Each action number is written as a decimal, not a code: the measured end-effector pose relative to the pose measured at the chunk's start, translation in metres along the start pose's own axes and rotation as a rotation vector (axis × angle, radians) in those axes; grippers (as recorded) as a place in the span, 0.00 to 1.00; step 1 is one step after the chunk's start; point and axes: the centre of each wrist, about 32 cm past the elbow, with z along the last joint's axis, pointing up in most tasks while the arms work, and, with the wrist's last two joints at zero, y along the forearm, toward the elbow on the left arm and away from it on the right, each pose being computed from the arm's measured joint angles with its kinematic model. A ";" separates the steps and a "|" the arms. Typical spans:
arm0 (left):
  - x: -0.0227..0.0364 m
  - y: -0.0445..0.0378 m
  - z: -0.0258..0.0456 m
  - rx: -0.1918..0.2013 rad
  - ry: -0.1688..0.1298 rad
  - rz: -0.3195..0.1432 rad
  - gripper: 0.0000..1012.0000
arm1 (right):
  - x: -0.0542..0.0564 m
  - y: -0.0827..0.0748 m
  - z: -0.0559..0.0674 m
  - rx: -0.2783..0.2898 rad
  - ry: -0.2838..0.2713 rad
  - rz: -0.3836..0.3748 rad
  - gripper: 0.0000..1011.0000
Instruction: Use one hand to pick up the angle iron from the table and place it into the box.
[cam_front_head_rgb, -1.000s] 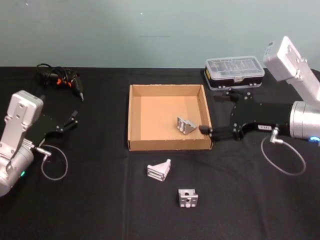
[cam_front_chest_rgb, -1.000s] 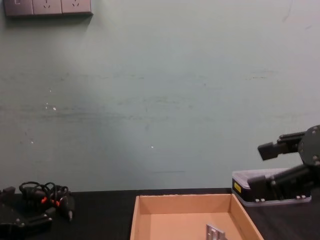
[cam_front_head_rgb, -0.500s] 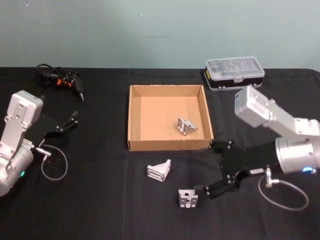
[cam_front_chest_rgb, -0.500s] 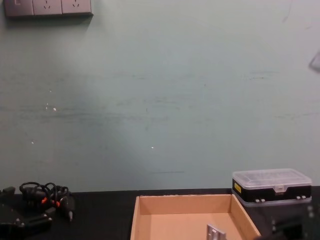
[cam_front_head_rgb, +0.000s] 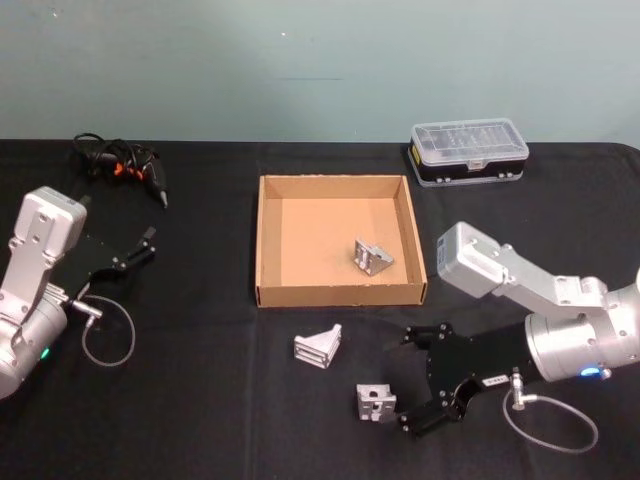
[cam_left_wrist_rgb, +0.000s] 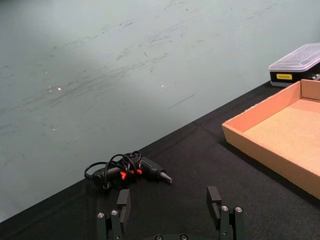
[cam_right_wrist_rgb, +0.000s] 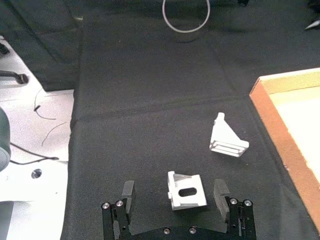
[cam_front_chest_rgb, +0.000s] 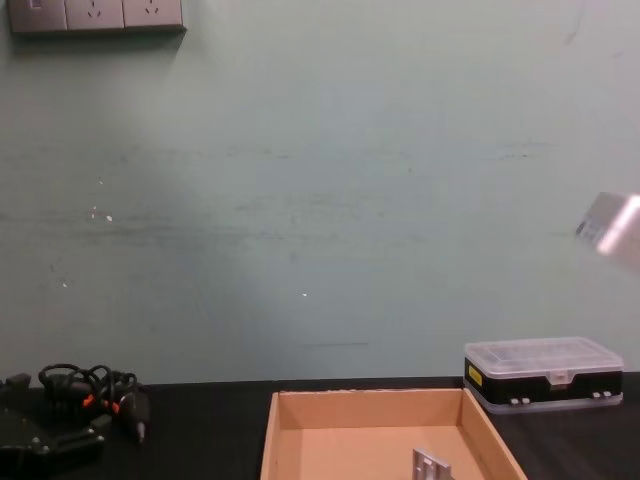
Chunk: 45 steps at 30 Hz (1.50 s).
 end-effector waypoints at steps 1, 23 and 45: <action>0.0000 0.0000 0.0000 0.000 0.000 0.000 0.99 | 0.000 0.001 0.000 -0.003 0.000 0.003 0.99; 0.0000 0.0000 0.0000 0.000 0.000 0.000 0.99 | -0.001 0.028 -0.012 -0.043 0.018 0.017 0.99; 0.0000 0.0000 0.0000 0.000 0.000 0.000 0.99 | -0.001 0.029 -0.014 -0.055 0.035 -0.012 0.50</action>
